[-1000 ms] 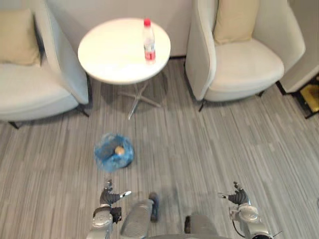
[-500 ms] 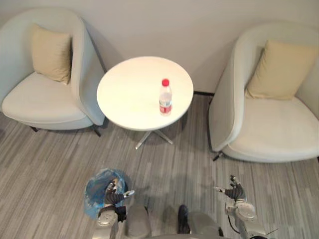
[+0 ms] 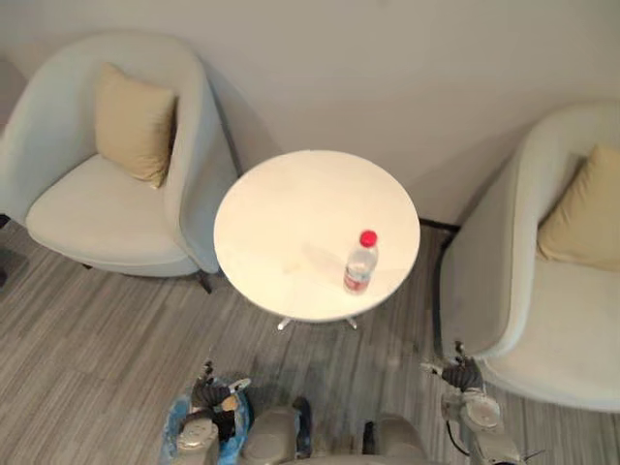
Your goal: Gather rubbish on tea table into small bin, then transfer packed bag to large trash can.
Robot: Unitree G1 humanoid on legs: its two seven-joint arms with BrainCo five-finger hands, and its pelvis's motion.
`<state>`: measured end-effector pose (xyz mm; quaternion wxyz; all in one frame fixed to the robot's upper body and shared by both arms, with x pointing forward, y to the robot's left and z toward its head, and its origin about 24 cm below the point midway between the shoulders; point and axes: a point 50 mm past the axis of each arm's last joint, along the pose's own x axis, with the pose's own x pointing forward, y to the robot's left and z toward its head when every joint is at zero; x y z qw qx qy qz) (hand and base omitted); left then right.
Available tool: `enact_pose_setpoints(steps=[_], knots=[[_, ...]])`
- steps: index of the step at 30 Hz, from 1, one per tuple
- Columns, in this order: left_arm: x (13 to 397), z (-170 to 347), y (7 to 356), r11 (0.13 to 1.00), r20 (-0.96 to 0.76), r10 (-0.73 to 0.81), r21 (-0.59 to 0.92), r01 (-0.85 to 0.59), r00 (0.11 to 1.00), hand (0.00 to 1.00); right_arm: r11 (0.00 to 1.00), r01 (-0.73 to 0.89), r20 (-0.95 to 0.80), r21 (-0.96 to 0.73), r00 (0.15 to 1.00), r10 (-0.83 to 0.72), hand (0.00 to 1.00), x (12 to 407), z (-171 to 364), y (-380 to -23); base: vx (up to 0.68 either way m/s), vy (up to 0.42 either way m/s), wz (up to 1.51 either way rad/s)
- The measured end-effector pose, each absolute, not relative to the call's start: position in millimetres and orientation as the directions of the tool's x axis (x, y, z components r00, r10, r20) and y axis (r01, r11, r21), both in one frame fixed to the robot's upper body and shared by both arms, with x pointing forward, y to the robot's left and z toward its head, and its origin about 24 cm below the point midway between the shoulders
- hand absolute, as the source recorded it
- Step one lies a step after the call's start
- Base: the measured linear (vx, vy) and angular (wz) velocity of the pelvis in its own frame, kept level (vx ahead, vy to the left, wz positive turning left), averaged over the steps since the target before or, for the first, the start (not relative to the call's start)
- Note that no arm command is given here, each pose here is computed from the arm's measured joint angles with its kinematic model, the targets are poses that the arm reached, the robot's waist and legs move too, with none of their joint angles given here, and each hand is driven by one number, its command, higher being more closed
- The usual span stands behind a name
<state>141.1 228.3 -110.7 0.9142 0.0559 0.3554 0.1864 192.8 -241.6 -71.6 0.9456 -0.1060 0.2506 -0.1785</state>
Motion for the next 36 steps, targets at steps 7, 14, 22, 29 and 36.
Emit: enact_pose_setpoints(steps=[7, 14, 22, 29, 36], knots=[[125.3, -121.2, 219.4, 0.931, -0.678, 0.361, 0.224, -0.287, 0.640, 0.00, 0.927, 0.110, -0.299, -0.358, 0.927, -0.225, 0.00, 212.9, -41.9, -221.6, 0.18, -0.173, 0.34], [119.0, -127.3, 215.2, 0.938, -0.701, 0.347, 0.245, -0.247, 0.623, 0.00, 0.927, 0.060, -0.253, -0.369, 0.954, -0.163, 0.00, 215.4, -33.1, -211.9, 0.02, -0.053, 0.14], [111.0, -132.5, 209.2, 0.947, -0.727, 0.321, 0.244, -0.209, 0.607, 0.00, 0.927, 0.016, -0.178, -0.374, 0.980, -0.088, 0.00, 232.7, -17.0, -194.0, -0.06, -0.015, 0.26], [103.5, -136.7, 207.9, 0.953, -0.750, 0.304, 0.235, -0.192, 0.587, 0.00, 0.927, 0.010, -0.109, -0.374, 0.993, -0.055, 0.00, 252.6, -0.5, -185.9, -0.05, -0.017, 0.23], [107.4, -136.7, 201.9, 0.960, -0.746, 0.279, 0.227, -0.164, 0.605, 0.00, 0.940, -0.001, -0.035, -0.340, 0.999, -0.011, 1.00, 284.3, 18.9, -169.1, 0.01, -0.003, 0.04]])
